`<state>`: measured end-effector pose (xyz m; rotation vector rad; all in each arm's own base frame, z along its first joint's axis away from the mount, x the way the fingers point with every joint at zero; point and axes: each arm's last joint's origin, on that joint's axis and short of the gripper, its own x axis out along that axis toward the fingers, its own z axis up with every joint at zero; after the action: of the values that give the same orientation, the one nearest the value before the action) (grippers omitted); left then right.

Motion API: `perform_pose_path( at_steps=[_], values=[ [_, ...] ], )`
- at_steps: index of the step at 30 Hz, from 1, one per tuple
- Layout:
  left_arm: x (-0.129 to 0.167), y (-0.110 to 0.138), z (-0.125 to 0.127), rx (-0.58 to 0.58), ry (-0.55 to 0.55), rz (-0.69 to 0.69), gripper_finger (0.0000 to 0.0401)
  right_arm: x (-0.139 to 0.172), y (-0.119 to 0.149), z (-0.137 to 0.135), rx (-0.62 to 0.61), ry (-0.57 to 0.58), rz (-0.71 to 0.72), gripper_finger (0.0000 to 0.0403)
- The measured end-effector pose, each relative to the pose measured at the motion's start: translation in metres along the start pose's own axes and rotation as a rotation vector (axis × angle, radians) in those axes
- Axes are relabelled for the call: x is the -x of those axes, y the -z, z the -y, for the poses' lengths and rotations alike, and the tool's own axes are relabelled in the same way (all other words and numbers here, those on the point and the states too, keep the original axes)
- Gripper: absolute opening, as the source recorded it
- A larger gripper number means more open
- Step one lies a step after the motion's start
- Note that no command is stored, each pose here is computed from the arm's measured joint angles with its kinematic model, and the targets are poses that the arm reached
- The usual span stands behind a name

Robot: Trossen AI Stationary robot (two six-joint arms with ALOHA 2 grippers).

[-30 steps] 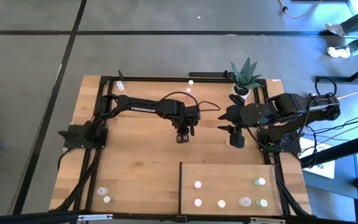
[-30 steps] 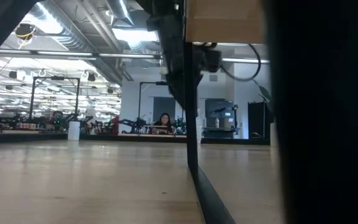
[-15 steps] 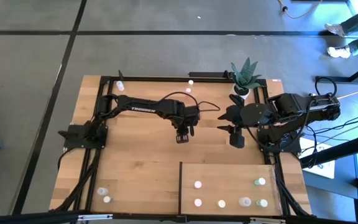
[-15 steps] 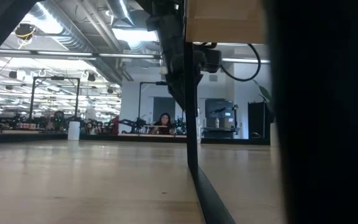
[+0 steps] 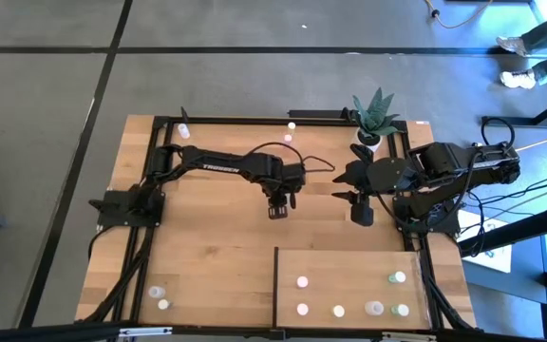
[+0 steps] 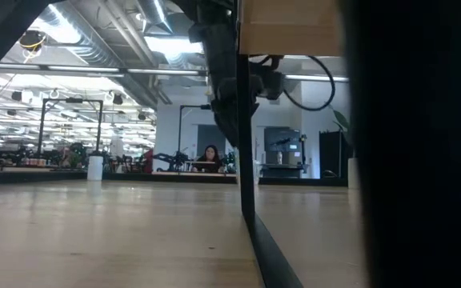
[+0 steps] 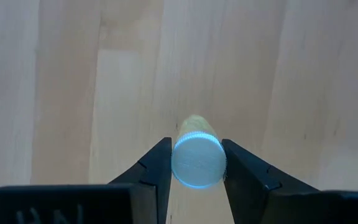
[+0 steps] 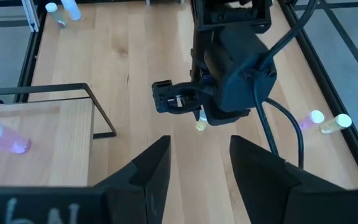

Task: Pick and place medicine bottles onto shelf by color
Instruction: Put the bottom yellow pill bottle on the shelf aligned with the other yellow pill bottle

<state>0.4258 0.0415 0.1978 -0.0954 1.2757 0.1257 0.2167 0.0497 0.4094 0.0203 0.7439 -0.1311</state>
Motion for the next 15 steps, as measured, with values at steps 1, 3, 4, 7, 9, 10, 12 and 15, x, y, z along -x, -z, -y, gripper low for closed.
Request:
perform_pose_path(
  at_steps=[1,3,4,7,9,10,12,15],
  values=[
    [-0.0018,-0.0009,0.0004,0.000,0.000,0.003,0.0109,0.0000,0.0000,0.0000,0.000,0.000,0.000,0.0167],
    [-0.0063,0.0005,0.0006,-0.001,0.000,-0.016,0.0109,0.0000,0.0000,0.0000,0.000,0.000,0.000,0.0167],
    [-0.0068,0.0013,0.0008,-0.002,-0.001,-0.023,0.0109,0.0000,0.0000,-0.0001,0.000,0.000,0.000,0.0167],
    [-0.0053,0.0002,0.0005,-0.001,-0.001,-0.012,0.0109,0.0000,0.0000,0.0000,0.000,0.000,0.000,0.0167],
    [-0.0055,0.0009,0.0002,-0.001,-0.002,-0.020,0.0109,0.0000,-0.0001,0.0000,0.000,0.000,0.001,0.0167],
    [-0.0055,0.0008,0.0000,-0.001,-0.002,-0.019,0.0109,0.0000,0.0000,0.0000,0.000,0.000,0.000,0.0167],
    [-0.0055,0.0009,0.0000,-0.007,-0.002,-0.019,0.0109,0.0000,0.0000,0.0000,0.000,0.000,0.000,0.0167],
    [-0.0055,0.0008,0.0000,-0.008,-0.002,-0.019,0.0113,0.0000,0.0000,0.0000,0.000,0.000,0.000,0.0167]
  ],
)
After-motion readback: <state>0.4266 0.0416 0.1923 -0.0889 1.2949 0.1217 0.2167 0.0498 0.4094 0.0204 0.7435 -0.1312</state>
